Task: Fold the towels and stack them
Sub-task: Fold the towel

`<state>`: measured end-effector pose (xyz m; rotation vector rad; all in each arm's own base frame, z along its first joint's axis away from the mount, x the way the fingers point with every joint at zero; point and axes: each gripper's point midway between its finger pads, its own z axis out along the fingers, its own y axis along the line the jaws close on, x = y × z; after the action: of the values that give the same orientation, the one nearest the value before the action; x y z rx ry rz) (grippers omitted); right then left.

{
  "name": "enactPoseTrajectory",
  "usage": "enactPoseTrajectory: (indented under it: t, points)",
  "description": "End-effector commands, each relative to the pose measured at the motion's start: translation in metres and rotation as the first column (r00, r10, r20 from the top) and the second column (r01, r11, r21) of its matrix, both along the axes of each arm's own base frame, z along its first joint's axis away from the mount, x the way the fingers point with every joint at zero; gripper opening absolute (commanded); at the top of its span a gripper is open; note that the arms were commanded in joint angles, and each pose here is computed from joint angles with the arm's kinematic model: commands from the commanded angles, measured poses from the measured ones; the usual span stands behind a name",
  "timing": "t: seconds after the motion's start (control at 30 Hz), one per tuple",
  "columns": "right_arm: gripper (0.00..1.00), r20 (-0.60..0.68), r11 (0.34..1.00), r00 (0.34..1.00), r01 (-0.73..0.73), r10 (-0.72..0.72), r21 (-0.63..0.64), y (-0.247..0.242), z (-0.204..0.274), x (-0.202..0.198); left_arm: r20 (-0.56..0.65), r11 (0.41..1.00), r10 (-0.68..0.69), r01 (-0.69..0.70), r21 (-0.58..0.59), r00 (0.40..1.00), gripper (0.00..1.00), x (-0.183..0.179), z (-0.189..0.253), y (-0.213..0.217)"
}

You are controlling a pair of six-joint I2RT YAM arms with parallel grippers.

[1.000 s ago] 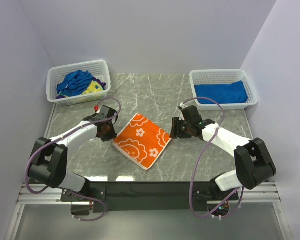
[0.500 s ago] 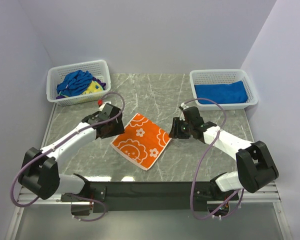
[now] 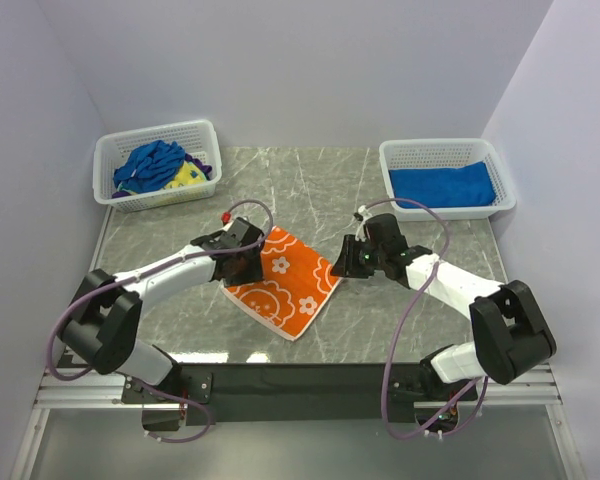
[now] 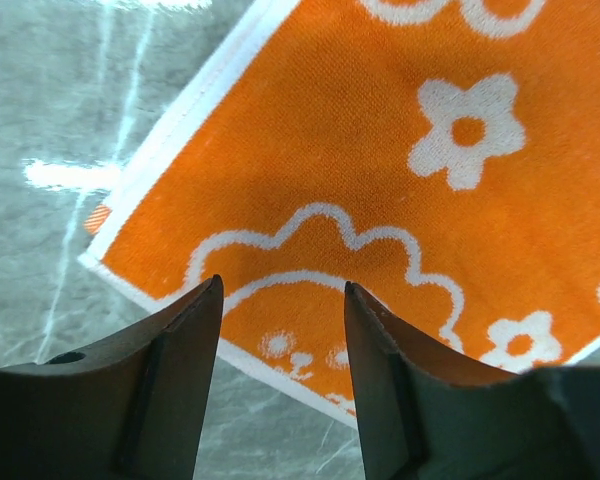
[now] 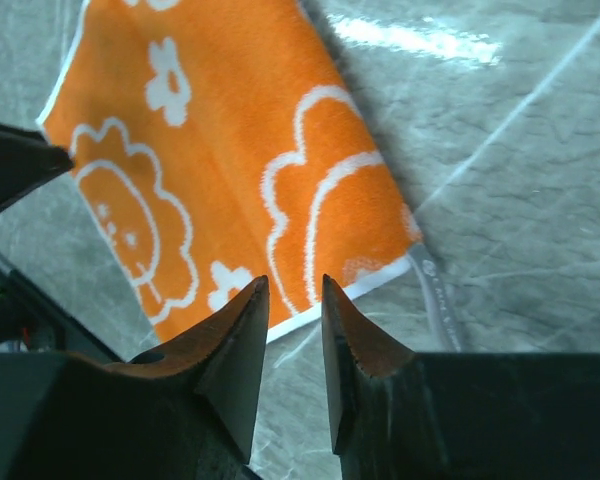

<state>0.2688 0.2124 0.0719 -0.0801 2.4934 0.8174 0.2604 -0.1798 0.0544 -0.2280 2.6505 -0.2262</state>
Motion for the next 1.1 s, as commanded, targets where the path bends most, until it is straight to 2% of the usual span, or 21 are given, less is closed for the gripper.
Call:
enactPoseTrajectory:
  t: [0.0,0.1,0.23,0.43,0.57,0.77,0.93,1.07]
  points:
    - [0.34,0.068,0.992,0.992,-0.111,0.108,0.05,0.023,0.022,0.008,0.037,0.999,-0.022,0.023,-0.039,0.999,0.56,0.011,0.008,-0.018]
    - [0.32,0.042,0.984,0.984,-0.175,0.175,0.018,0.031,0.013,0.001,0.037,0.999,-0.026,0.028,-0.037,0.999,0.56,0.015,0.008,-0.021]
    - [0.31,-0.018,0.983,0.983,-0.184,0.184,-0.02,0.03,-0.007,0.0,0.04,0.999,-0.03,0.031,-0.025,0.999,0.57,0.017,0.008,-0.021]
    - [0.25,-0.06,0.993,0.994,-0.096,0.092,-0.067,0.014,-0.033,0.018,0.03,0.999,-0.036,0.036,0.005,0.999,0.58,0.018,0.001,-0.018]
    - [0.25,-0.074,0.997,0.997,-0.006,0.001,-0.074,-0.011,-0.042,0.038,0.006,0.999,-0.038,0.038,0.03,0.999,0.58,0.016,-0.01,-0.015]
    - [0.25,-0.118,0.995,0.991,0.048,-0.058,-0.086,-0.029,-0.059,0.053,-0.036,0.998,-0.047,0.049,0.047,0.998,0.57,0.01,-0.026,-0.013]
    - [0.25,-0.17,0.993,0.979,0.11,-0.115,-0.038,-0.04,-0.069,0.068,-0.062,0.997,-0.049,0.053,0.06,0.997,0.56,0.003,-0.036,-0.01]
    - [0.25,-0.17,0.988,0.973,0.156,-0.154,-0.003,-0.048,-0.063,0.086,-0.097,0.993,-0.019,0.03,0.115,0.995,0.52,-0.006,-0.049,0.005]
